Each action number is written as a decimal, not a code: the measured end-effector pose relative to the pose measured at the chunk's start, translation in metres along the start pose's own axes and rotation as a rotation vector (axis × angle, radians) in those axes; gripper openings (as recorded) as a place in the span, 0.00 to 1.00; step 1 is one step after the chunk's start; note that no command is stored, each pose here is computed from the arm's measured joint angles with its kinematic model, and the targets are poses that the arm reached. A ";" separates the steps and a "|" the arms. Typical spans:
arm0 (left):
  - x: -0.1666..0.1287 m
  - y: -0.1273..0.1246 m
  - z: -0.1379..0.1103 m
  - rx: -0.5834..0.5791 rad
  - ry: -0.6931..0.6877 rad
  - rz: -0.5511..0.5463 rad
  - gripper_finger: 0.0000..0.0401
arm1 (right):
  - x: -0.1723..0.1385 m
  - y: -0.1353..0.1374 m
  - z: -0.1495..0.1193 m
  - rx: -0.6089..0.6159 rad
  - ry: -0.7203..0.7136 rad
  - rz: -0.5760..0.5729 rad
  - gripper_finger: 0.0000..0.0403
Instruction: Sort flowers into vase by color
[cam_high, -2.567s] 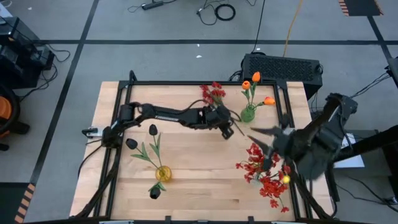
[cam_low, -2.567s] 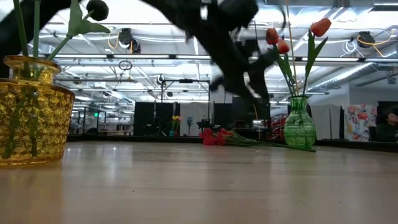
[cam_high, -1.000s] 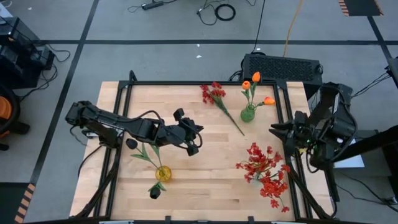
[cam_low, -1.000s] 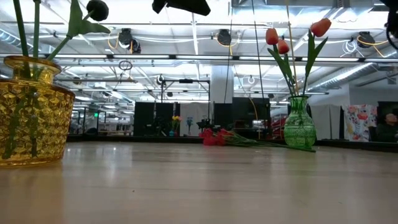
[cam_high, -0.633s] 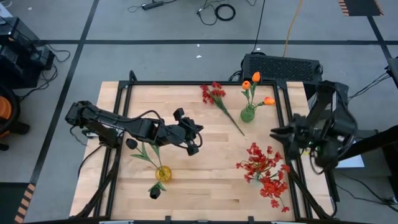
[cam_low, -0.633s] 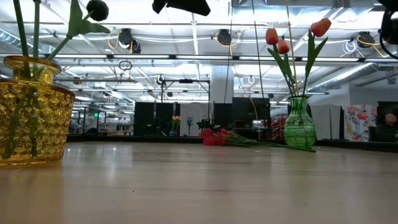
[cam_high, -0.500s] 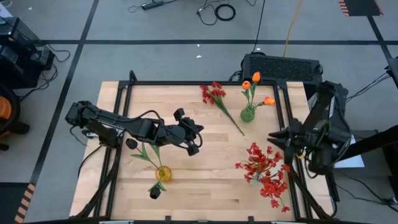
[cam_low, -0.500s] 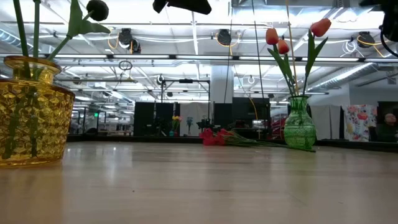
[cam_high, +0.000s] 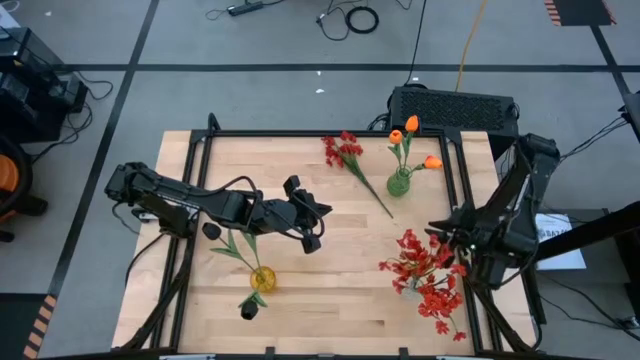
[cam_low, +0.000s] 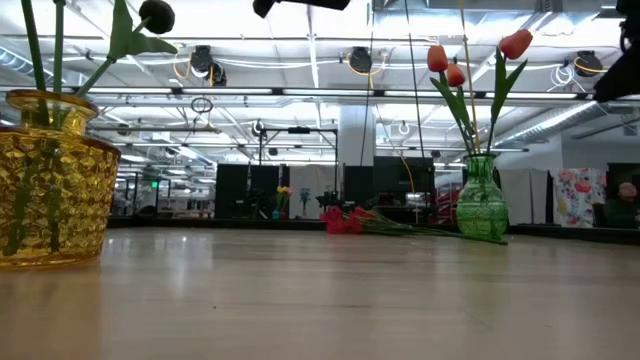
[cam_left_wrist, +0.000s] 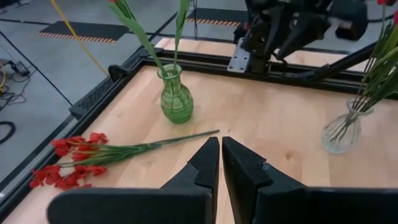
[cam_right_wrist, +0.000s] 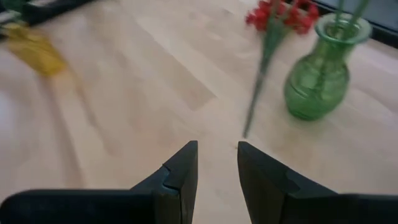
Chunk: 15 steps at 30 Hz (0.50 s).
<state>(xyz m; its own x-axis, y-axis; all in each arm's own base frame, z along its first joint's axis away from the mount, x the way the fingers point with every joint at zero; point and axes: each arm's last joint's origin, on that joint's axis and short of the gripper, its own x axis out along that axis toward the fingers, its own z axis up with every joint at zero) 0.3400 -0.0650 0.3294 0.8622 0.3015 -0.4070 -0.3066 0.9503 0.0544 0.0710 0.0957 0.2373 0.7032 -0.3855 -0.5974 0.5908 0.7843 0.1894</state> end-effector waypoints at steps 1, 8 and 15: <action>0.000 0.000 0.000 0.001 0.000 0.000 0.07 | 0.003 0.001 -0.002 -0.004 0.001 -0.024 0.26; 0.000 0.000 0.000 0.017 0.001 0.000 0.07 | 0.025 0.016 -0.010 -0.033 -0.014 -0.151 0.26; 0.000 0.000 0.000 0.019 0.003 0.000 0.07 | 0.050 0.033 -0.016 -0.033 -0.024 -0.239 0.26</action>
<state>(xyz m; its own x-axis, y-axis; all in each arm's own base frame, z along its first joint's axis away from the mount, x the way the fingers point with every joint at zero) 0.3398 -0.0650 0.3291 0.8609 0.3015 -0.4098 -0.2991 0.9515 0.0716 0.1192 0.1100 0.2008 0.5544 -0.5732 -0.6034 0.7285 0.6848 0.0188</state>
